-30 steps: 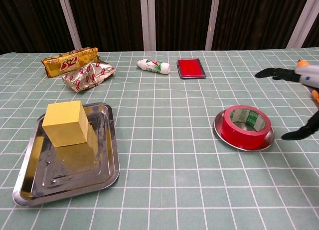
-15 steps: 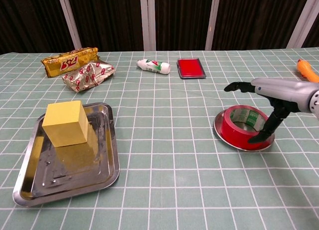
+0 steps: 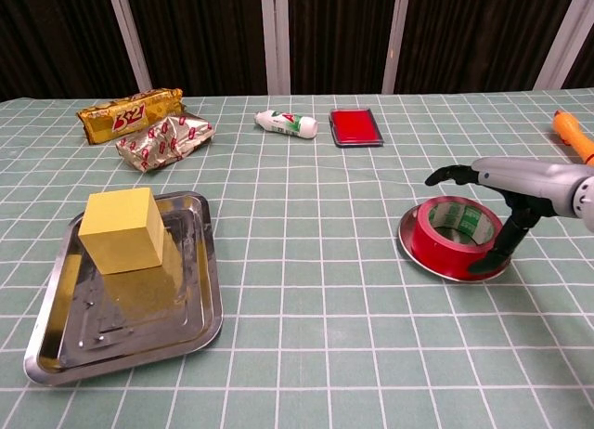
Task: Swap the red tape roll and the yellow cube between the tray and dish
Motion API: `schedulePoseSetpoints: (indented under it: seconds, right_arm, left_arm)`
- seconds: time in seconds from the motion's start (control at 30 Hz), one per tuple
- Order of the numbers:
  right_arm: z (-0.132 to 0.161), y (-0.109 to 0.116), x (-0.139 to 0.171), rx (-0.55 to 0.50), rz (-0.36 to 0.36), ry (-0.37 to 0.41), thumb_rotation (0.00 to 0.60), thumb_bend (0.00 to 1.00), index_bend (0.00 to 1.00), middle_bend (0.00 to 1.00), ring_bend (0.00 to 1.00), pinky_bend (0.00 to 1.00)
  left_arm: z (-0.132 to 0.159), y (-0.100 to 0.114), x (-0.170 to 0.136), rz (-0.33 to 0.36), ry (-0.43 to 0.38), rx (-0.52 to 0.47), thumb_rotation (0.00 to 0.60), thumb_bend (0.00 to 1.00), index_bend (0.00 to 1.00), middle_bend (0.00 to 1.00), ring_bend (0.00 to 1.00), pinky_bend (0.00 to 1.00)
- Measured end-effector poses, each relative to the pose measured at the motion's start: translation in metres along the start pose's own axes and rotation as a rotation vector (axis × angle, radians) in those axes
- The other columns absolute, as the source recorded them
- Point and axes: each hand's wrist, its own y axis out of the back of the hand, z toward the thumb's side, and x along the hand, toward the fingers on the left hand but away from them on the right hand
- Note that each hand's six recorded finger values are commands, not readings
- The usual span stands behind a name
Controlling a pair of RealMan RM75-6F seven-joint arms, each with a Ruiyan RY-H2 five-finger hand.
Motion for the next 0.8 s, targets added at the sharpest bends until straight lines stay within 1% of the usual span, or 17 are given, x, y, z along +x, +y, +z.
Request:
schedulePoseSetpoints:
  seconds: [0.07, 0.17, 0.27, 0.37, 0.43, 0.53, 0.63, 0.8]
  right_arm:
    - [0.0, -0.001, -0.002, -0.01, -0.004, 0.003, 0.6, 0.0, 0.17, 0.06, 0.15, 0.14]
    - [-0.001, -0.004, -0.005, 0.002, 0.001, 0.006, 0.6, 0.0, 0.2, 0.09, 0.2, 0.19]
    - [0.0, -0.007, -0.008, 0.007, 0.006, 0.01, 0.6, 0.02, 0.24, 0.13, 0.27, 0.27]
    - [0.002, -0.007, -0.01, 0.007, 0.003, 0.019, 0.6, 0.09, 0.26, 0.17, 0.33, 0.37]
    - [0.004, -0.007, -0.012, 0.011, -0.003, 0.024, 0.6, 0.12, 0.27, 0.19, 0.37, 0.42]
    - [0.006, -0.005, -0.013, 0.019, -0.015, 0.03, 0.6, 0.15, 0.31, 0.22, 0.4, 0.46]
    - [0.007, 0.0, -0.014, 0.028, -0.041, 0.035, 0.6, 0.17, 0.32, 0.23, 0.42, 0.48]
    - [0.018, 0.019, -0.016, 0.031, -0.102, 0.062, 0.6, 0.18, 0.32, 0.23, 0.42, 0.48]
  left_arm:
    - [0.0, 0.0, 0.0, -0.002, 0.0, 0.0, 0.6, 0.04, 0.19, 0.0, 0.0, 0.02]
    - [0.0, 0.0, 0.0, -0.002, 0.003, 0.0, 0.6, 0.04, 0.19, 0.0, 0.0, 0.02]
    - [0.0, 0.001, 0.0, 0.002, 0.002, -0.001, 0.6, 0.04, 0.19, 0.0, 0.0, 0.02]
    - [-0.001, 0.001, 0.0, 0.004, 0.002, -0.003, 0.6, 0.04, 0.19, 0.0, 0.0, 0.02]
    - [-0.001, 0.001, 0.0, 0.004, 0.002, -0.004, 0.6, 0.04, 0.19, 0.0, 0.0, 0.02]
    - [-0.001, 0.002, 0.0, 0.004, 0.002, -0.005, 0.6, 0.04, 0.19, 0.0, 0.0, 0.02]
    - [-0.001, 0.002, 0.0, 0.007, 0.004, -0.007, 0.6, 0.04, 0.19, 0.0, 0.0, 0.02]
    - [-0.002, 0.003, 0.0, 0.009, 0.007, -0.009, 0.6, 0.04, 0.19, 0.0, 0.0, 0.02]
